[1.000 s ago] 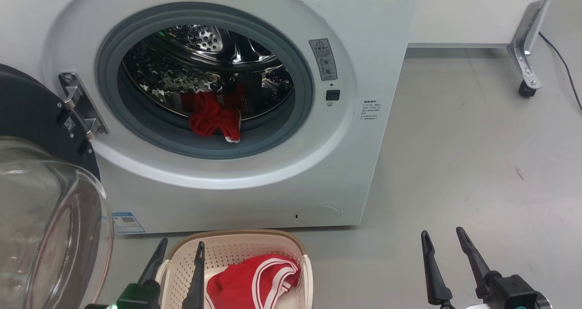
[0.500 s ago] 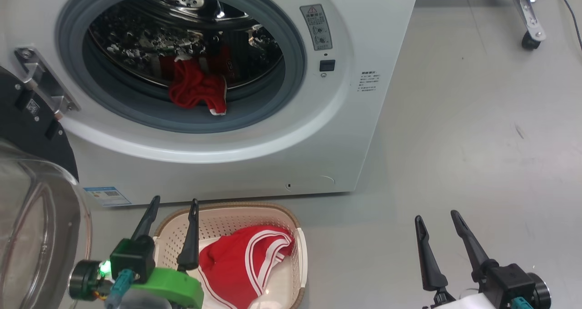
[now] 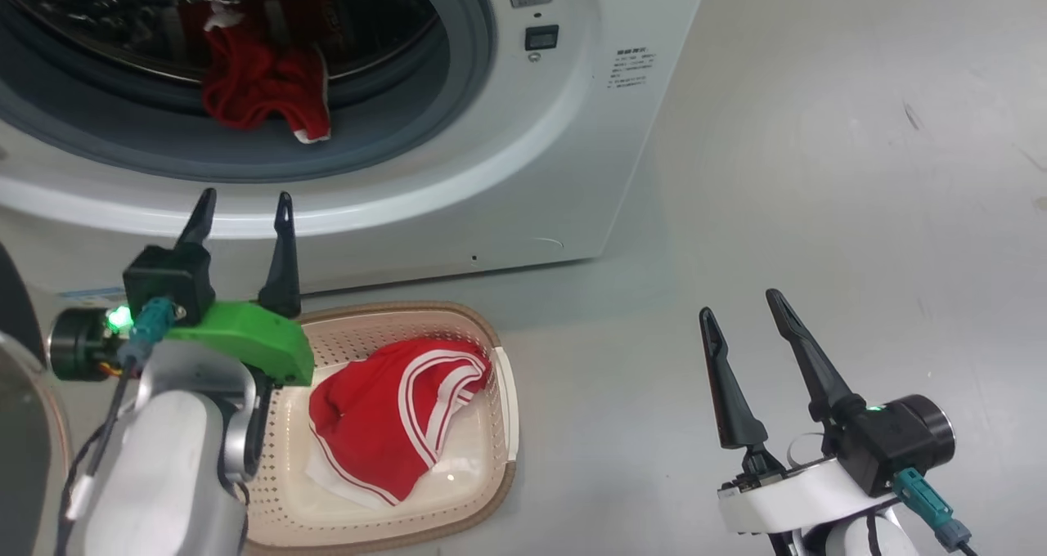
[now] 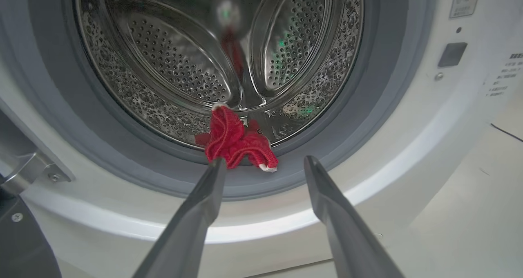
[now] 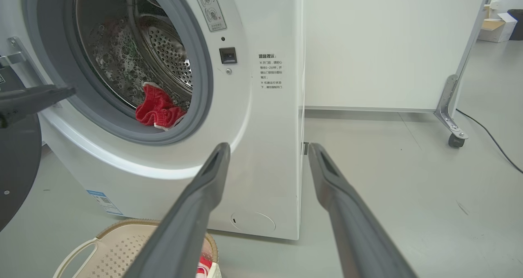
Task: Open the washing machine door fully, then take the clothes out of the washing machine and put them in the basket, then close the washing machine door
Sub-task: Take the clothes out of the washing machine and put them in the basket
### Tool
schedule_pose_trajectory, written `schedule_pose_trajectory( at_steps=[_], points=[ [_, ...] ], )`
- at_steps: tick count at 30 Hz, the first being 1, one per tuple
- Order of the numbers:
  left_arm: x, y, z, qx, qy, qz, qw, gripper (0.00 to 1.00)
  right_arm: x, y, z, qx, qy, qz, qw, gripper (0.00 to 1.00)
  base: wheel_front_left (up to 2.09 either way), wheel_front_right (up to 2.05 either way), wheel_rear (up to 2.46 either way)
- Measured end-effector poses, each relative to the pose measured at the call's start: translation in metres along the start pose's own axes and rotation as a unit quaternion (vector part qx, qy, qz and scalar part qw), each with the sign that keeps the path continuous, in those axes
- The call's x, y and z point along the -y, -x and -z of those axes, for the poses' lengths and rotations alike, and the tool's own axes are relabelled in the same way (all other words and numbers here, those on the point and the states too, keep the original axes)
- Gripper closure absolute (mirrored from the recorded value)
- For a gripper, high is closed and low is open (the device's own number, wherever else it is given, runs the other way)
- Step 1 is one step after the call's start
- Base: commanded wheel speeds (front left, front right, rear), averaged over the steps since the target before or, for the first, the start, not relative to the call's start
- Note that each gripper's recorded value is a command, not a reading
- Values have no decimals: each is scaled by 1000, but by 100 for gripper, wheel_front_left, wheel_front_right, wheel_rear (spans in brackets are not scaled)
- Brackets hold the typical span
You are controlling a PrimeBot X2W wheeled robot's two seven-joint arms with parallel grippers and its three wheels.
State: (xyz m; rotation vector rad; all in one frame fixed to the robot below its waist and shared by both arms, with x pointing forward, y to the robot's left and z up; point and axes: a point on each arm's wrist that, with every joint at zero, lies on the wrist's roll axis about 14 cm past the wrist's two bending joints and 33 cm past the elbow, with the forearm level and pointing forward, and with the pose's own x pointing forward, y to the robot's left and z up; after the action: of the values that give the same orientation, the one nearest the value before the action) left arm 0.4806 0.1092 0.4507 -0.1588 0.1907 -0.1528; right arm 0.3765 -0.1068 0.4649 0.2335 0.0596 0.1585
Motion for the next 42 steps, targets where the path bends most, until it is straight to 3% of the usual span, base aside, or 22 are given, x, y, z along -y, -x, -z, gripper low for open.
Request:
schedule_pose_trajectory(
  at_steps=[5, 16, 29, 42],
  points=[
    [8, -35, 15, -43, -10, 34, 998, 0, 10, -10, 4, -4, -6, 13, 1000, 0, 0, 0, 0],
    [1, -90, 58, -152, -11, 53, 987, 0, 33, -20, 17, -20, -30, 51, 998, 0, 0, 0, 0],
    [6, -150, 61, -203, -25, 71, 976, 0, 51, -24, 29, -37, -45, 86, 995, 0, 0, 0, 0],
    [-11, -167, 93, -295, -33, 49, 954, 0, 64, -25, 31, -40, -46, 111, 992, 0, 0, 0, 0]
  ],
)
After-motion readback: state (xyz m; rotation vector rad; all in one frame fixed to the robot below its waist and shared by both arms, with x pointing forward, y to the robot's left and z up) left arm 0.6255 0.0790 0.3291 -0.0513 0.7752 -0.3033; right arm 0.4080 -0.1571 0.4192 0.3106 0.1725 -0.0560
